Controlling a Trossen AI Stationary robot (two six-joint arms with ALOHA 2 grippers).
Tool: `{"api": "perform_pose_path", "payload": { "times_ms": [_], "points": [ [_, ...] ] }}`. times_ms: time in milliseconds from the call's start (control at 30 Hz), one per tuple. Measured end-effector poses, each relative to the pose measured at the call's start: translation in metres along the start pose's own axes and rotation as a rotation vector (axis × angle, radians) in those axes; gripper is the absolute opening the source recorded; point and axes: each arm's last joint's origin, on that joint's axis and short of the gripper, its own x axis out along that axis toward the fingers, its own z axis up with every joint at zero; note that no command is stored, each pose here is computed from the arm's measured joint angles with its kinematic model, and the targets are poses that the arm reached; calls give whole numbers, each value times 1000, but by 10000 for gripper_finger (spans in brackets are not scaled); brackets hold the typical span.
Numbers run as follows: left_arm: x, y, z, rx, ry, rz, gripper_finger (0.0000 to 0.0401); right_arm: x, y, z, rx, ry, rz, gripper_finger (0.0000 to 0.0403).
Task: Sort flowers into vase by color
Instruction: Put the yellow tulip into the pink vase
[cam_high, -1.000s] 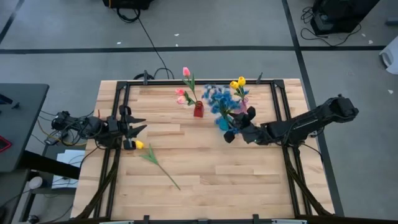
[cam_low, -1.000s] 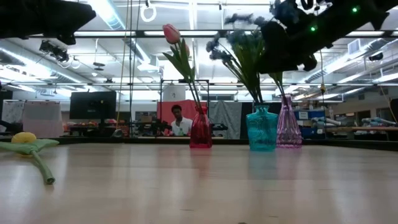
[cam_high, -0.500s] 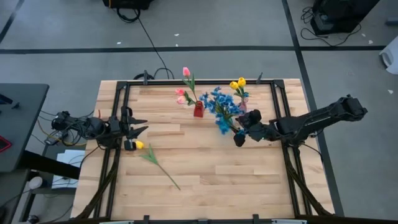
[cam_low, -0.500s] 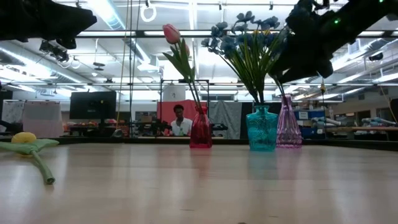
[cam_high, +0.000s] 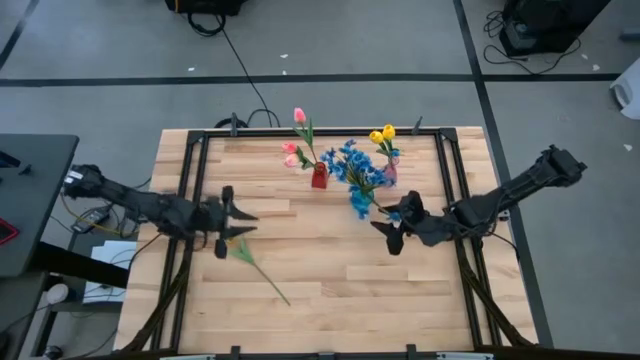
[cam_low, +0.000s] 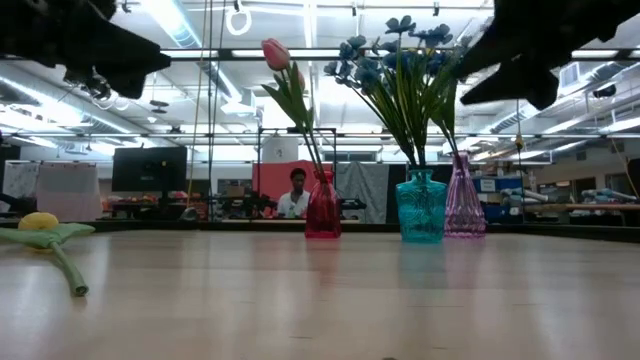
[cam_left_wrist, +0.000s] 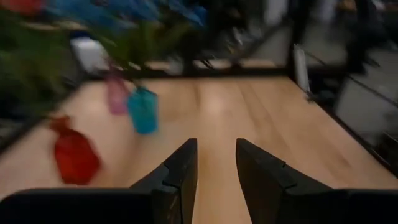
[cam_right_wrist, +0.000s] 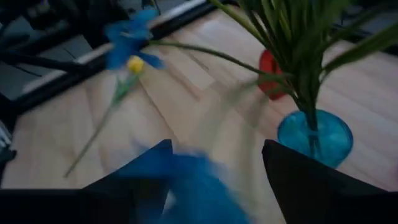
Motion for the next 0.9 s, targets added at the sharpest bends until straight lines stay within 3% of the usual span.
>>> {"api": "perform_pose_path", "payload": {
  "times_ms": [200,267,500,900],
  "points": [
    [27,-20,-4,-10,211,-271,115,-2,20,-8,21,-56,73,250],
    [31,-26,-9,-18,311,-309,115,0,28,-14,22,-57,100,248],
    [37,-36,-13,32,568,-299,115,9,48,-34,15,-56,152,247],
    [40,-42,-33,115,804,-271,115,31,60,-62,-14,-70,120,247]
  ]
}}
